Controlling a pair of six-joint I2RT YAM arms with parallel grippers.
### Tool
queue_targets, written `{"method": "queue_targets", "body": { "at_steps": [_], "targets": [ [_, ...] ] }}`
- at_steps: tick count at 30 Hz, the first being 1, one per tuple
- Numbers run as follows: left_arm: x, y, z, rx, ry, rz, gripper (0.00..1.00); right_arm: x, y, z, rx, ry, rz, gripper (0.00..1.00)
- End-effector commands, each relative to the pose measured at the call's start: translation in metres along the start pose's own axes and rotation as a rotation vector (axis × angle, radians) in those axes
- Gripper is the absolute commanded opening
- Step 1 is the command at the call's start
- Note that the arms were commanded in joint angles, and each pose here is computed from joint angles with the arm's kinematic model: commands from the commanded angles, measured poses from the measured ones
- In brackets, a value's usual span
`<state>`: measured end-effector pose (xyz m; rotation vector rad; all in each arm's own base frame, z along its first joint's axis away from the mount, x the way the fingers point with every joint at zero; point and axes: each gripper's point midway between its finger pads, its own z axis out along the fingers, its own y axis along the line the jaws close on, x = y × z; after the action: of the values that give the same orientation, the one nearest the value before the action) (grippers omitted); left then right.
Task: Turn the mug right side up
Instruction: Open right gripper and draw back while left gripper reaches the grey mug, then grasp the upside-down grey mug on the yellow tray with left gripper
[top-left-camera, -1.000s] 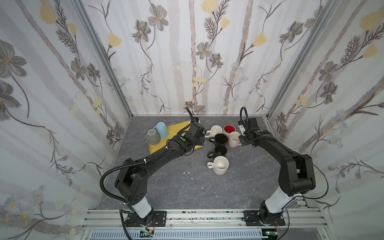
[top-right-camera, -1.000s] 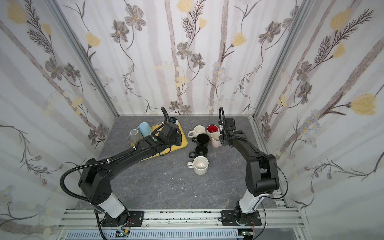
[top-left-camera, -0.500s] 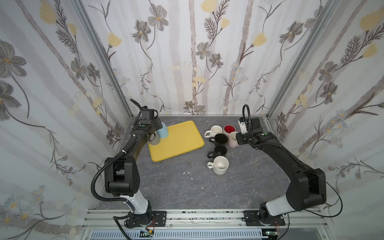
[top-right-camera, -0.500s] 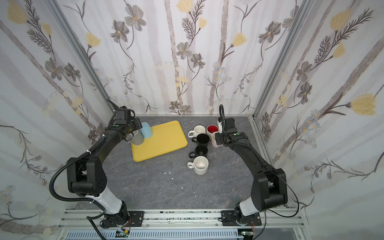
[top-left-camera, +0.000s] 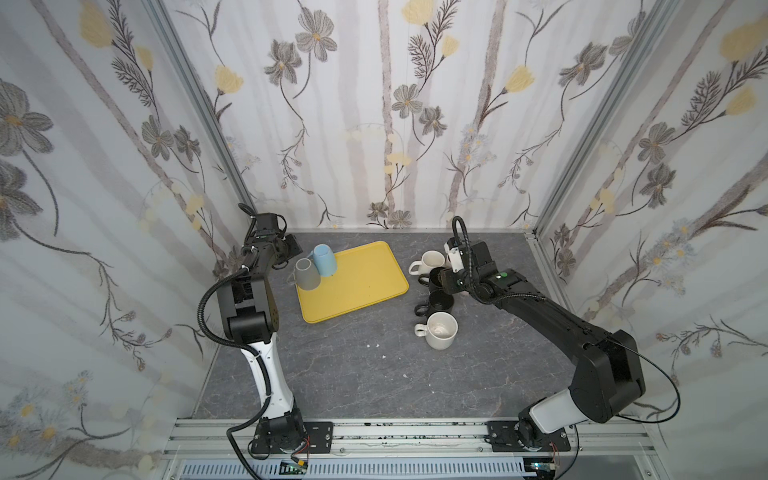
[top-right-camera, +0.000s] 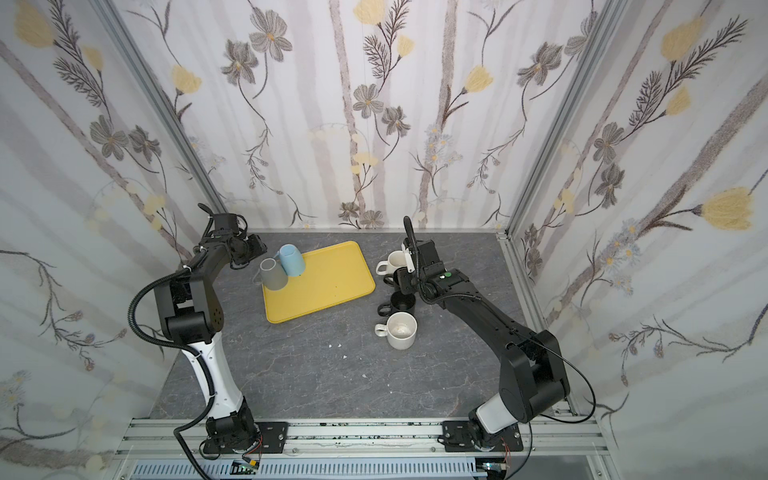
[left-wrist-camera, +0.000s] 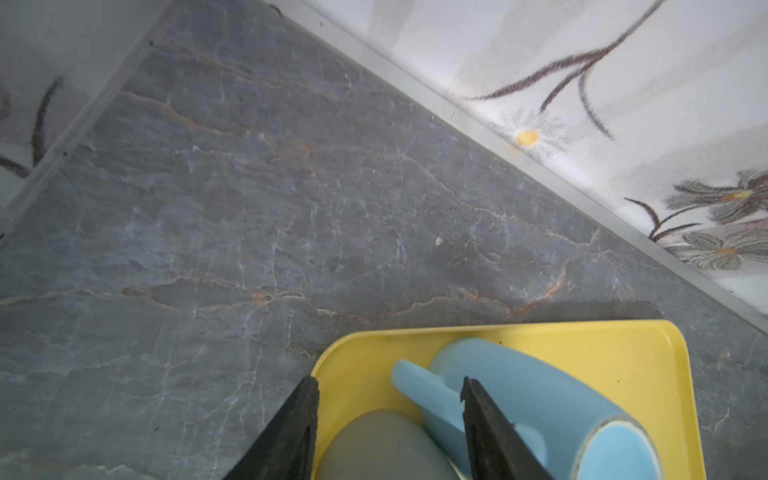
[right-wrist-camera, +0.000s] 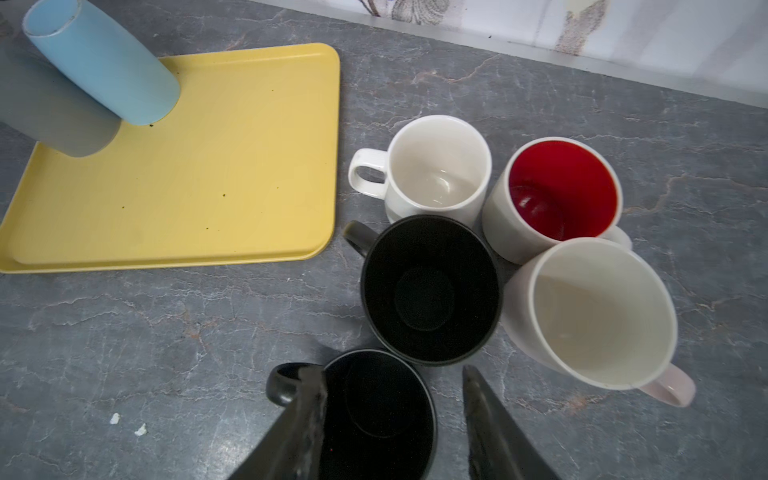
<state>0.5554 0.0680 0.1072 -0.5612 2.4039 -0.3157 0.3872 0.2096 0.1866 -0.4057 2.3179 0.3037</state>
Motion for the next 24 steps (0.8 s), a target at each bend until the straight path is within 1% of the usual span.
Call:
{"method": "queue_targets", "body": {
  "at_steps": [1,6,14,20,24],
  "targets": [
    [0.017,0.001,-0.005,0.018,0.038,-0.009,0.53,-0.019,0.021,0.003,-0.063,-0.056,0.001,0.52],
    [0.05,0.01,-0.009,0.014,0.069,-0.044,0.51,-0.019,0.05,0.02,-0.09,-0.02,-0.059,0.51],
    [0.097,0.009,-0.025,0.067,0.111,-0.118,0.49,-0.014,0.105,0.04,-0.199,0.003,-0.085,0.51],
    [0.128,-0.012,-0.044,0.143,0.1,-0.157,0.49,-0.007,0.137,0.05,-0.256,0.022,-0.112,0.51],
    [0.148,-0.032,-0.053,0.176,0.099,-0.156,0.5,0.002,0.16,0.059,-0.297,0.048,-0.132,0.51]
  ]
}}
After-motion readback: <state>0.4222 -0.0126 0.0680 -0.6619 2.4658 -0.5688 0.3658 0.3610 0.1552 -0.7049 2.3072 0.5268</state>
